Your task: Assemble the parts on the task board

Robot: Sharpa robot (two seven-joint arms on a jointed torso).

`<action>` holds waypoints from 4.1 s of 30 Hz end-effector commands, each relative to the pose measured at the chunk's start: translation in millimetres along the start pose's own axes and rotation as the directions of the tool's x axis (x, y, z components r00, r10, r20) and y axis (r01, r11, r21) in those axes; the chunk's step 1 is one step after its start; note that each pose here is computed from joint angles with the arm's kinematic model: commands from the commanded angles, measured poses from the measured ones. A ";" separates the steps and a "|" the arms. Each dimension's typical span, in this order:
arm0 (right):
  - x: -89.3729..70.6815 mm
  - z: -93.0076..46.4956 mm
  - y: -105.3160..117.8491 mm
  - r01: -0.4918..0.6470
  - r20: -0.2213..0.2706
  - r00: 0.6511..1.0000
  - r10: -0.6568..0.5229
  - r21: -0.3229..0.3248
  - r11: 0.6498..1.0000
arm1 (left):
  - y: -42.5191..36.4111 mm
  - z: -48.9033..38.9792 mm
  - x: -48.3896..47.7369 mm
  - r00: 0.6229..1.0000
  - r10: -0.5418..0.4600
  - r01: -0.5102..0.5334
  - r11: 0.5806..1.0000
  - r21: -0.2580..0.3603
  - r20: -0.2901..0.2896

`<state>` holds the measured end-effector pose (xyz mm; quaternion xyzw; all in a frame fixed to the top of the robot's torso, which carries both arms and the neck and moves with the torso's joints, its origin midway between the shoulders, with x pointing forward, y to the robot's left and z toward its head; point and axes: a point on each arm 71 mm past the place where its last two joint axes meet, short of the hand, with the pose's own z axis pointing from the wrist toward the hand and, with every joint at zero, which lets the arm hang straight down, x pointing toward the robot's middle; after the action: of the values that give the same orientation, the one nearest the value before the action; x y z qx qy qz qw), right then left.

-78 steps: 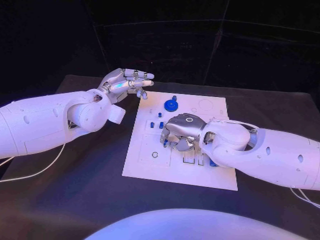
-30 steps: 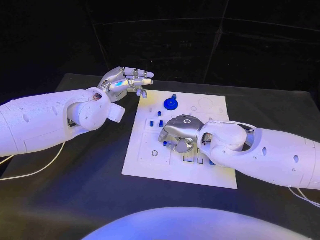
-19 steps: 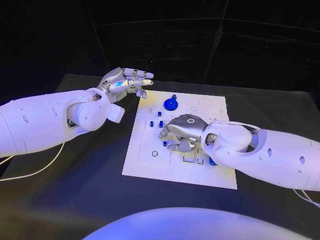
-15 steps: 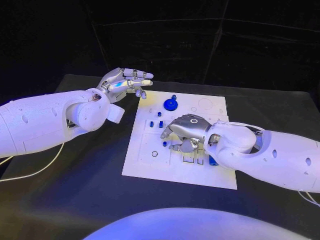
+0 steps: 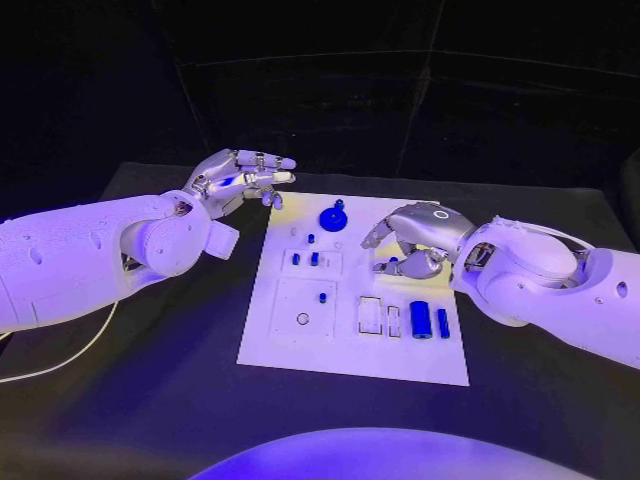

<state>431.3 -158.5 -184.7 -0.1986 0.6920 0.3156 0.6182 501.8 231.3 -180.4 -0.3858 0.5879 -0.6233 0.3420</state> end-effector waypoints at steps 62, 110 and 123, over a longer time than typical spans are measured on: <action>0.9 -3.8 -20.7 0.041 -0.132 0.991 -0.027 0.107 0.993 | -0.1 1.7 -0.3 1.000 -0.006 0.006 1.000 -0.003 -0.011; 43.2 50.3 102.9 -0.066 -0.179 0.984 0.022 -0.243 0.968 | 0.6 5.4 4.9 1.000 -0.009 0.009 1.000 -0.004 -0.025; 50.3 54.4 104.7 -0.033 -0.204 0.979 -0.017 -0.240 0.970 | 0.8 6.1 5.4 1.000 -0.009 0.009 1.000 -0.005 -0.026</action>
<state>394.1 -40.8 -214.9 -0.2867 0.7070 0.3884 0.5168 504.6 225.2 -182.1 -0.3840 0.5934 -0.6231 0.3349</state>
